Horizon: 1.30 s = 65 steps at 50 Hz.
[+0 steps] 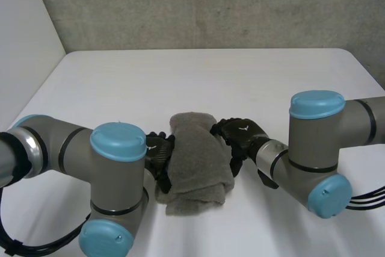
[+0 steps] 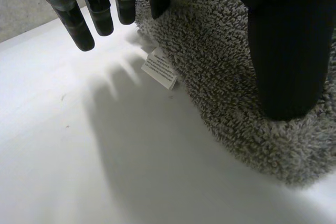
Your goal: Fold the towel.
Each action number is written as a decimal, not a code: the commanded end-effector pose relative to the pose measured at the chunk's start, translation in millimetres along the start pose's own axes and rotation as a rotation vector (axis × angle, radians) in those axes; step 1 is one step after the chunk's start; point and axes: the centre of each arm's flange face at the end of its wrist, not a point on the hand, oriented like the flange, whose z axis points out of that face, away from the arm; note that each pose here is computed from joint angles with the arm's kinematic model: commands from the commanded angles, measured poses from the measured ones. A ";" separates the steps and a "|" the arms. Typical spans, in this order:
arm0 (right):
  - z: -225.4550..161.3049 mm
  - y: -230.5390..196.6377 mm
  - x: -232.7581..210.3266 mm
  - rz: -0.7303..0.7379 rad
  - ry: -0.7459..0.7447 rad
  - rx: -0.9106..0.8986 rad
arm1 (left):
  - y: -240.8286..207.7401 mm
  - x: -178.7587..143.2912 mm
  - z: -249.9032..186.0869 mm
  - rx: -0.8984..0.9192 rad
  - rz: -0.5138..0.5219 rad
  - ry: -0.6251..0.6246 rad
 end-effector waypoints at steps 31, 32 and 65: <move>-33.2 -22.8 -1.1 0.177 0.073 0.008 | -47.4 1.8 -23.8 0.161 -0.027 0.046; -30.6 -18.7 -0.9 0.179 0.073 -0.005 | -41.6 4.5 -20.1 0.146 -0.021 0.064; -101.7 -141.8 14.9 0.035 0.173 0.401 | -141.0 -27.4 -89.1 0.439 -0.032 -0.021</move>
